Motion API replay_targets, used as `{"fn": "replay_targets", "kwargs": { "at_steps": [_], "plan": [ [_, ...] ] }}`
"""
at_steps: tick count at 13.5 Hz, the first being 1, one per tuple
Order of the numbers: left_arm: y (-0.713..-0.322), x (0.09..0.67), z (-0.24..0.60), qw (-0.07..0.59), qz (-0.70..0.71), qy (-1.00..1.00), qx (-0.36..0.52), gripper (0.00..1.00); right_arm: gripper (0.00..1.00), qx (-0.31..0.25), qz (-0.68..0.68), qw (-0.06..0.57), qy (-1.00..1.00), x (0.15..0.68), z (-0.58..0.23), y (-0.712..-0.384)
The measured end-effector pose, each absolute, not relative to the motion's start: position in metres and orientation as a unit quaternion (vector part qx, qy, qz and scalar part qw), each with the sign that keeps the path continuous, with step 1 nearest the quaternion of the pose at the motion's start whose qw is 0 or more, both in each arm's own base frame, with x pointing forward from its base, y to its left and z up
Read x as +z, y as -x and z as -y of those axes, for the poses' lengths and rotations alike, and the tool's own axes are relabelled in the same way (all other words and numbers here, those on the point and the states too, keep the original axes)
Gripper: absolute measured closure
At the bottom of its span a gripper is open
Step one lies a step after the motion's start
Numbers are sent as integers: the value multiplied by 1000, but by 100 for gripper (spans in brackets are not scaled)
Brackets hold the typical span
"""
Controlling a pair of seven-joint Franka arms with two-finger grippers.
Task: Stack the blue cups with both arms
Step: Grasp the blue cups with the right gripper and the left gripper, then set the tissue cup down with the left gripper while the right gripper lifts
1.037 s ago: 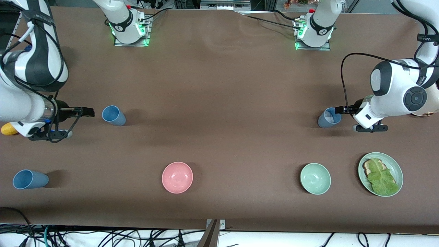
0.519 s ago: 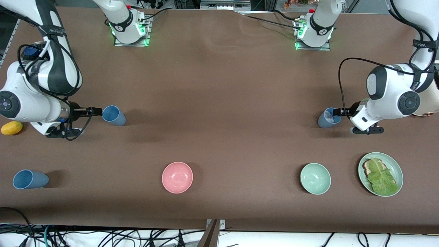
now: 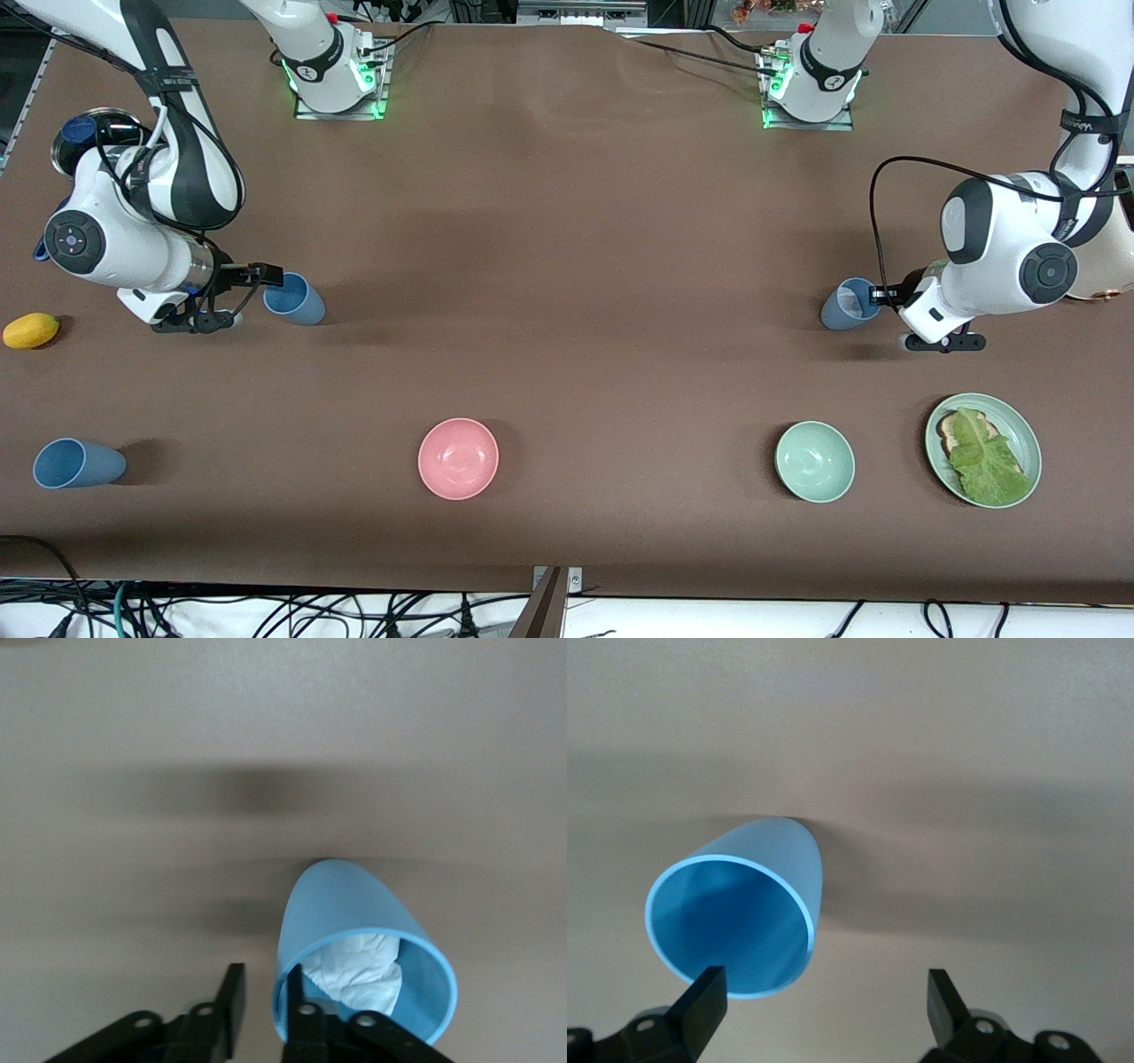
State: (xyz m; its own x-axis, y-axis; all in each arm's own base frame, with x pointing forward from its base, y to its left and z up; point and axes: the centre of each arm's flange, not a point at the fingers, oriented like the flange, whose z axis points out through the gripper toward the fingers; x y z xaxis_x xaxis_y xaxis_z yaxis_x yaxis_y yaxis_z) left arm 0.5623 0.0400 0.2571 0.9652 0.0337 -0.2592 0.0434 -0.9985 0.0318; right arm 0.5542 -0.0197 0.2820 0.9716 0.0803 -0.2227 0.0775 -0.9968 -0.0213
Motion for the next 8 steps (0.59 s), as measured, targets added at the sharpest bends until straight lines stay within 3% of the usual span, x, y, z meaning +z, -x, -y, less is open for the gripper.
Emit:
{"fn": "replay_targets", "kwargs": {
  "at_steps": [1,2,8],
  "plan": [
    [-566,259,-36,30,-27,-991,-127,94,0,108,40,6,993,282,20,-555],
    [-569,261,-31,43,-33,-991,-122,99,0,106,39,6,994,281,20,-555],
    [-576,277,89,26,-150,-982,-116,99,5,102,38,6,994,258,22,-555]
  ]
}}
